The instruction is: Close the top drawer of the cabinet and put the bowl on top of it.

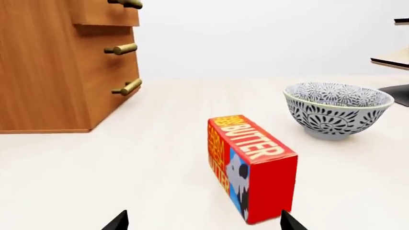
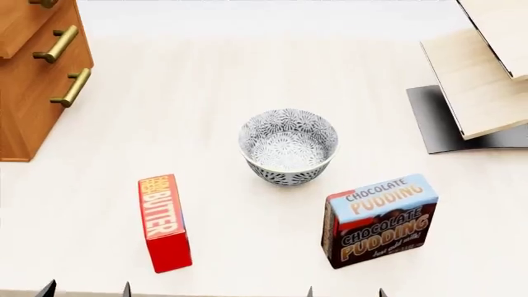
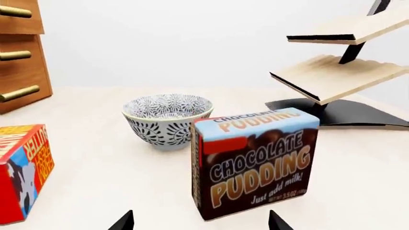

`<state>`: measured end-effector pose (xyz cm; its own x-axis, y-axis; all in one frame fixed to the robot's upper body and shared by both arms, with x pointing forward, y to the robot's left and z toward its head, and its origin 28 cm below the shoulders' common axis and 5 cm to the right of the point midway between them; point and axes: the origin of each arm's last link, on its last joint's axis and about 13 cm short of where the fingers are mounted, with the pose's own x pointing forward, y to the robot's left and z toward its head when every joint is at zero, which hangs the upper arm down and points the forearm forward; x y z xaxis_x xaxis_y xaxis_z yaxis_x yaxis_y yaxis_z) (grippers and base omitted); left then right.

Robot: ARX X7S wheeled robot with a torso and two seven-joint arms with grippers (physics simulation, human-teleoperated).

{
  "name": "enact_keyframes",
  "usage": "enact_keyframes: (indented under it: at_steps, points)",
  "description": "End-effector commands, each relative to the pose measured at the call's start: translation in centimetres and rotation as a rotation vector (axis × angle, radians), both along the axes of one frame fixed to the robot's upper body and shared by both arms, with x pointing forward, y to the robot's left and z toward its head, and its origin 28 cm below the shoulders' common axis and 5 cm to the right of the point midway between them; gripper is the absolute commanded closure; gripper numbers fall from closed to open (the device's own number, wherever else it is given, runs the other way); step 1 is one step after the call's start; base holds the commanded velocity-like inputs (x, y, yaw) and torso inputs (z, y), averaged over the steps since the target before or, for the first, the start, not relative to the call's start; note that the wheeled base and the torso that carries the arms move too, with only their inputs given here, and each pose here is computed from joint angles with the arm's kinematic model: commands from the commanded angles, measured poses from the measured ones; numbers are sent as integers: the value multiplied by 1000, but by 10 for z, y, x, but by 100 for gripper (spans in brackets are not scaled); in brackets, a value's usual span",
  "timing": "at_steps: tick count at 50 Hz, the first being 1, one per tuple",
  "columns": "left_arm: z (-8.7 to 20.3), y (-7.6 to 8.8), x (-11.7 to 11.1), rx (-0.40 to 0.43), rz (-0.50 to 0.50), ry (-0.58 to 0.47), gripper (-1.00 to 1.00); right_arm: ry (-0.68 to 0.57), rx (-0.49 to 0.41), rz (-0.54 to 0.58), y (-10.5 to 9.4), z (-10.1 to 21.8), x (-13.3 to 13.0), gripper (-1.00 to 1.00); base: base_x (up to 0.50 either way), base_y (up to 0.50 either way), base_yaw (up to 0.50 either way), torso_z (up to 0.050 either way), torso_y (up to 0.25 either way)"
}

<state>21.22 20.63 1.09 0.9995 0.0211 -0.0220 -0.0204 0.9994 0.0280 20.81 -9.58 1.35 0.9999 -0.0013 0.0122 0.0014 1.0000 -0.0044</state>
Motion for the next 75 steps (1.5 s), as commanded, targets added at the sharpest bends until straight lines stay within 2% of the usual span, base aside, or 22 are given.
enact_keyframes:
  at_steps: [1,33,35,37,38,39,42,43,44,50,51,52,53,56,57,58,59,60,61,62,63,75]
  points:
    - [0,0,0,5,1,2,-100,-2,0,-1,0,1,0,-100,0,0,0,50,0]
    - [2,1,-2,-8,-23,-29,-100,1,6,-7,0,0,-1,-100,0,0,0,50,0]
    - [3,2,-1,28,5,-54,-100,-3,4,-7,0,1,-1,-100,0,0,0,0,0]
    - [6,4,2,-20,20,-3,-100,-1,30,-9,-1,1,-1,-100,0,0,0,0,0]
    - [9,4,2,-55,16,64,-100,-25,-2,-15,0,2,0,-100,0,0,0,0,0]
    - [12,4,2,-51,13,59,-100,-11,9,-10,0,4,0,-100,0,0,0,0,0]
    - [27,6,3,-56,25,103,-100,-39,5,5,3,31,-3,-100,0,0,0,0,0]
    - [32,6,4,-59,28,115,-100,-28,44,21,3,40,-4,-100,0,0,0,0,0]
    - [45,8,5,-99,25,135,-100,-46,30,40,3,59,-6,-100,0,0,0,0,0]
    - [107,15,0,-96,13,37,-100,-63,98,95,-6,125,-12,-100,0,0,0,0,0]
    - [107,15,0,-96,13,37,-100,-63,98,95,-7,126,-12,-100,0,0,0,0,0]
    - [135,22,-5,-124,15,4,-100,-92,91,100,-11,150,-17,-100,0,0,0,0,0]
    - [139,23,-6,-115,17,39,-100,-74,66,103,-12,153,-18,-100,0,0,0,0,0]
    - [162,26,-5,-77,14,26,-100,-79,44,94,-16,167,-18,-100,0,0,0,0,0]
    - [201,27,-13,-114,43,-132,-100,-135,-42,-86,-46,199,-15,-100,0,0,0,0,0]
    - [220,57,2,-41,175,-27,-100,-270,-77,-40,-40,228,-8,-100,0,0,0,0,0]
    - [245,54,4,30,162,-144,-100,-329,-98,1,-34,243,-15,-100,0,0,0,0,0]
    - [245,50,-5,89,151,-145,-100,-358,-86,-5,-33,256,-27,-100,0,0,0,0,0]
    - [254,46,-16,119,158,-161,-100,-311,-21,-9,-39,262,-38,-100,0,0,0,0,0]
    - [249,32,-24,22,21,-69,-100,-209,23,82,-35,261,-45,-100,0,0,0,0,0]
    - [250,30,-27,-18,-24,-39,-100,-160,43,124,-33,260,-48,-100,0,0,0,0,0]
    - [253,31,-30,-21,-15,-44,-100,-162,45,125,-35,259,-48,-100,0,0,0,0,0]
